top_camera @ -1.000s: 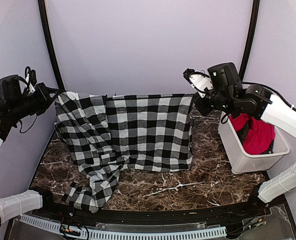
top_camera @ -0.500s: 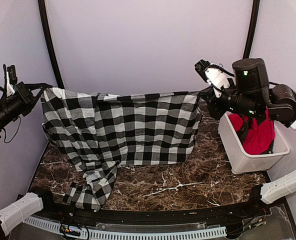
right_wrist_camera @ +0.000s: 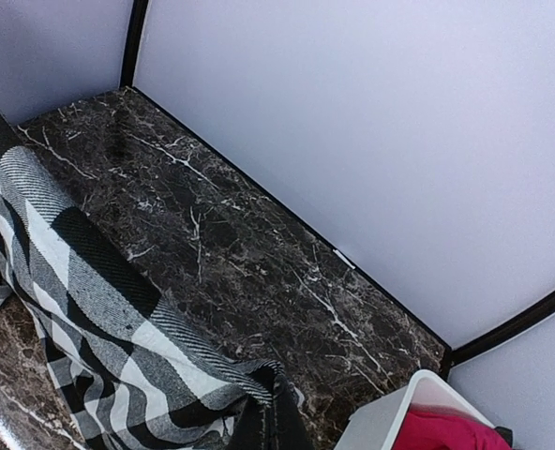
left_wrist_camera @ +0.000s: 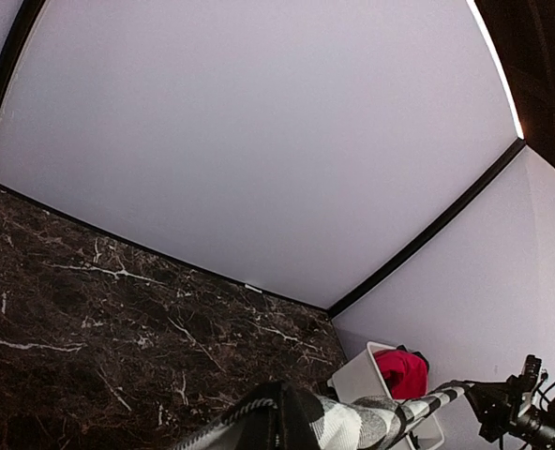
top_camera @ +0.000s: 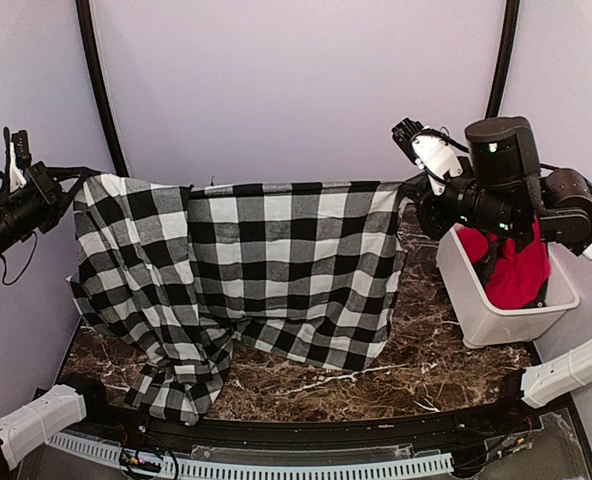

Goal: Fold and stack the mixed laundry pile
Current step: Flatten out the flattened shirt at the center of the board.

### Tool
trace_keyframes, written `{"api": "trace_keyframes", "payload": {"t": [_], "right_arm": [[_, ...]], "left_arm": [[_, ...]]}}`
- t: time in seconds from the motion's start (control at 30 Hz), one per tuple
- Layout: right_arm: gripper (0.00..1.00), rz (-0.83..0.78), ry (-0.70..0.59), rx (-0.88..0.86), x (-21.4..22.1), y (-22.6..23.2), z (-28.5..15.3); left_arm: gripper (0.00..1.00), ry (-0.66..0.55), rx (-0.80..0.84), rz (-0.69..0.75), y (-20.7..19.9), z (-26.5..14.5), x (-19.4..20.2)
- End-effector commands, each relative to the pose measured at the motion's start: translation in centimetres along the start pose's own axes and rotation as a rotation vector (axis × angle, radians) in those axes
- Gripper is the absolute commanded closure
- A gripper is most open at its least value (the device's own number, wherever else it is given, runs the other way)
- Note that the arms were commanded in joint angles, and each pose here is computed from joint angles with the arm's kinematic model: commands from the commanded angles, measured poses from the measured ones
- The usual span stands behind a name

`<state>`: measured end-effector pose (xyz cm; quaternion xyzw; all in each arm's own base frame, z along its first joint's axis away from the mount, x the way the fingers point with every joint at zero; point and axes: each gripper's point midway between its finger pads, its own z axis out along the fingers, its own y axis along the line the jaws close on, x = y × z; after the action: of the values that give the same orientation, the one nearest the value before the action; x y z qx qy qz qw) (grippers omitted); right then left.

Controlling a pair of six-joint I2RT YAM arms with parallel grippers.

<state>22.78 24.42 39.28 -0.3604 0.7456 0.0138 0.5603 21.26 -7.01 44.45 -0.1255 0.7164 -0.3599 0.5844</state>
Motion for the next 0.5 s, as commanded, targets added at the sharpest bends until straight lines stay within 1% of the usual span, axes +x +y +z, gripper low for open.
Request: {"api": "trace_keyframes", "payload": {"t": [0.0,0.13,0.23,0.37,0.47], "right_arm": [[1.00,0.043,-0.150,0.037,-4.6,-2.6,-0.9],[1.00,0.019,-0.132,0.062,-5.1,-3.4,-0.5],[1.00,0.026,-0.153,0.080,-5.8,-4.4,-1.5],[1.00,0.069,-0.204,0.055,-6.4,-5.2,-4.4],[1.00,0.049,-0.207,0.025,-6.3,-4.5,-6.0]], "left_arm": [[1.00,-0.059,0.044,0.034,-1.3,2.0,-2.5],[1.00,-0.060,0.112,0.049,-3.1,2.5,-3.4],[1.00,-0.064,0.143,0.059,-4.2,2.1,-4.1],[1.00,-0.069,0.210,0.085,-6.7,-0.2,-4.8],[1.00,-0.060,0.274,0.104,-8.5,-2.1,-4.7]]}}
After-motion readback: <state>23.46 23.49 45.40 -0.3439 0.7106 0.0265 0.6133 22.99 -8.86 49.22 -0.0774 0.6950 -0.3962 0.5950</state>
